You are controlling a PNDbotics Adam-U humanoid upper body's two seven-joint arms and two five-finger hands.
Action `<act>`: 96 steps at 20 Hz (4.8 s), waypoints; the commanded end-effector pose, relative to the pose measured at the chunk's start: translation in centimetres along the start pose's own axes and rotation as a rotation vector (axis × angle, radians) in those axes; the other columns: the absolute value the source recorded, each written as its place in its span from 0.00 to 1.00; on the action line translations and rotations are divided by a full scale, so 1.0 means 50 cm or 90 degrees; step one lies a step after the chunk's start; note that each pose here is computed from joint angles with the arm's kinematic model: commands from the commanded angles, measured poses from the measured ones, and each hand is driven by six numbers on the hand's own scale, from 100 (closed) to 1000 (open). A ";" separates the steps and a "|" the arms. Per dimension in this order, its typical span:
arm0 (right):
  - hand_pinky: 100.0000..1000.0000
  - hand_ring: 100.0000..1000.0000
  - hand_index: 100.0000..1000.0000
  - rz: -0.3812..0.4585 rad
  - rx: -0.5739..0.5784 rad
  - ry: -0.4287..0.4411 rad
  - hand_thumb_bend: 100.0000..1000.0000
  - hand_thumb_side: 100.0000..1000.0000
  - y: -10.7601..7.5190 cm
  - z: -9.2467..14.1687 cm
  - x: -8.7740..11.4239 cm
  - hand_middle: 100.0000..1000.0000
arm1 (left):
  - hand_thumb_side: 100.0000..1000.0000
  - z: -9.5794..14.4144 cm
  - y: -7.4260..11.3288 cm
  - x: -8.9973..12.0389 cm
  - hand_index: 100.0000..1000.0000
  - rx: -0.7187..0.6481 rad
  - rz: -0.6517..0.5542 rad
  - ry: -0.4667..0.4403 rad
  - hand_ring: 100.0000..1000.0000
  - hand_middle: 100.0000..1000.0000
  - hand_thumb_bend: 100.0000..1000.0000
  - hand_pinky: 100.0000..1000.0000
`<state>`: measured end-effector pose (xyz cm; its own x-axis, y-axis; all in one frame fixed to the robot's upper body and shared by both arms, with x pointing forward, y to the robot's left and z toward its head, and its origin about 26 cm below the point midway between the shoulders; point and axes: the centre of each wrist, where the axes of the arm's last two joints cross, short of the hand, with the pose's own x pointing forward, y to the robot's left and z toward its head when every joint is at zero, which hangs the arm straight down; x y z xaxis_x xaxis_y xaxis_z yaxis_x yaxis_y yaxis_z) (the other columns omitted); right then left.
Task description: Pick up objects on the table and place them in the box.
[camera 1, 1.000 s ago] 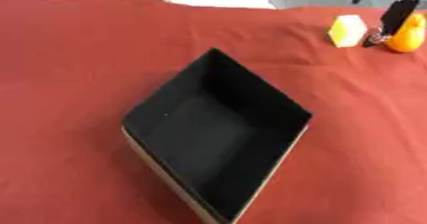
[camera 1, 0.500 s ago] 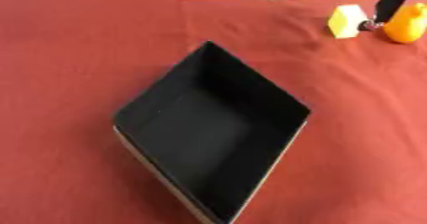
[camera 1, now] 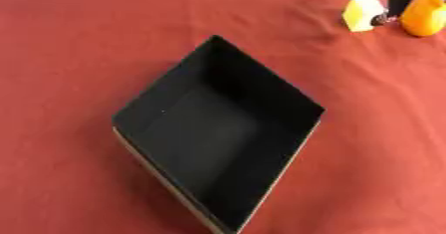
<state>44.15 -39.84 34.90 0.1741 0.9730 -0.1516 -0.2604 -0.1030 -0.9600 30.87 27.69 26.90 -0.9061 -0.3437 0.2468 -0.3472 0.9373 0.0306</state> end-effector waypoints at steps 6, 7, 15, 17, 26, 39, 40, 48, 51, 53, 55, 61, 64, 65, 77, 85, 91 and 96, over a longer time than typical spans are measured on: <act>1.00 1.00 0.99 -0.001 -0.008 0.031 0.40 0.00 -0.023 0.008 -0.024 0.98 | 0.69 -0.022 0.010 0.011 0.80 -0.014 -0.011 -0.030 0.75 0.65 0.03 0.51; 1.00 1.00 0.99 -0.003 -0.005 0.034 0.40 0.00 -0.021 0.007 -0.025 0.98 | 0.69 -0.022 0.010 0.011 0.80 -0.015 -0.011 -0.031 0.75 0.65 0.03 0.51; 1.00 1.00 0.98 -0.021 -0.009 0.042 0.37 0.00 -0.019 -0.002 -0.024 0.97 | 0.70 -0.026 0.009 0.012 0.80 -0.016 -0.010 -0.034 0.75 0.65 0.02 0.51; 1.00 1.00 0.97 -0.026 -0.012 0.047 0.36 0.00 -0.019 -0.004 -0.024 0.95 | 0.71 -0.026 0.009 0.012 0.80 -0.017 -0.009 -0.034 0.75 0.65 0.02 0.51; 0.96 0.93 0.87 -0.038 -0.052 0.039 0.20 0.00 -0.033 0.001 -0.011 0.81 | 0.71 -0.025 0.010 0.012 0.80 -0.024 -0.012 -0.031 0.76 0.66 0.01 0.51; 0.72 0.60 0.46 -0.051 -0.104 0.054 0.14 0.00 -0.038 0.003 -0.005 0.41 | 0.71 -0.022 0.011 0.011 0.80 -0.029 -0.015 -0.027 0.76 0.65 0.01 0.51; 0.70 0.59 0.44 -0.058 -0.107 0.049 0.11 0.00 -0.038 0.003 -0.004 0.40 | 0.71 -0.022 0.012 0.011 0.80 -0.029 -0.016 -0.027 0.76 0.65 0.01 0.51; 0.58 0.51 0.29 -0.053 -0.164 0.026 0.11 0.00 -0.050 0.019 0.016 0.23 | 0.70 -0.019 0.012 0.010 0.80 -0.028 -0.016 -0.021 0.76 0.66 0.01 0.51; 0.58 0.51 0.31 -0.039 -0.166 -0.001 0.11 0.00 -0.059 0.039 0.028 0.25 | 0.69 -0.017 0.013 0.009 0.80 -0.028 -0.017 -0.019 0.76 0.65 0.02 0.51; 0.57 0.51 0.31 -0.019 -0.170 -0.032 0.10 0.00 -0.069 0.066 0.038 0.25 | 0.69 -0.015 0.014 0.009 0.80 -0.028 -0.018 -0.017 0.76 0.65 0.02 0.51; 0.56 0.50 0.31 -0.001 -0.179 -0.071 0.08 0.00 -0.078 0.099 0.052 0.25 | 0.69 -0.013 0.015 0.008 0.80 -0.027 -0.019 -0.015 0.75 0.65 0.03 0.51; 0.55 0.49 0.31 0.094 -0.214 -0.219 0.11 0.00 -0.076 0.243 0.117 0.26 | 0.68 -0.007 0.016 0.006 0.80 -0.024 -0.021 -0.007 0.76 0.65 0.03 0.52; 0.54 0.49 0.31 0.137 -0.228 -0.298 0.11 0.00 -0.059 0.322 0.155 0.26 | 0.68 -0.007 0.014 0.006 0.80 -0.024 -0.017 -0.007 0.76 0.65 0.04 0.52; 0.54 0.49 0.31 0.151 -0.232 -0.323 0.11 0.00 -0.052 0.348 0.167 0.26 | 0.67 -0.007 0.013 0.007 0.80 -0.024 -0.016 -0.008 0.76 0.65 0.04 0.52; 0.54 0.49 0.32 0.277 -0.284 -0.553 0.13 0.00 -0.041 0.405 0.234 0.27 | 0.67 -0.003 0.008 0.006 0.80 -0.023 -0.006 -0.003 0.76 0.65 0.04 0.52; 0.53 0.49 0.32 0.339 -0.294 -0.609 0.16 0.00 -0.052 0.422 0.300 0.29 | 0.67 0.001 0.008 0.005 0.80 -0.022 -0.004 0.003 0.76 0.65 0.04 0.52; 0.47 0.47 0.34 0.371 -0.285 -0.651 0.14 0.00 -0.049 0.428 0.336 0.31 | 0.68 0.003 -0.003 0.007 0.80 -0.023 0.013 0.008 0.76 0.65 0.04 0.52; 0.46 0.46 0.34 0.399 -0.245 -0.703 0.11 0.00 -0.021 0.430 0.408 0.31 | 0.69 0.005 -0.002 0.006 0.80 -0.023 0.015 0.012 0.76 0.65 0.04 0.52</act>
<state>28.04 -15.99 37.58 -0.7885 0.3906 -0.4751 0.2819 -0.4570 -0.8436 30.89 27.46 26.03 -0.9003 -0.3237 0.2910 -0.3225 0.9451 0.0533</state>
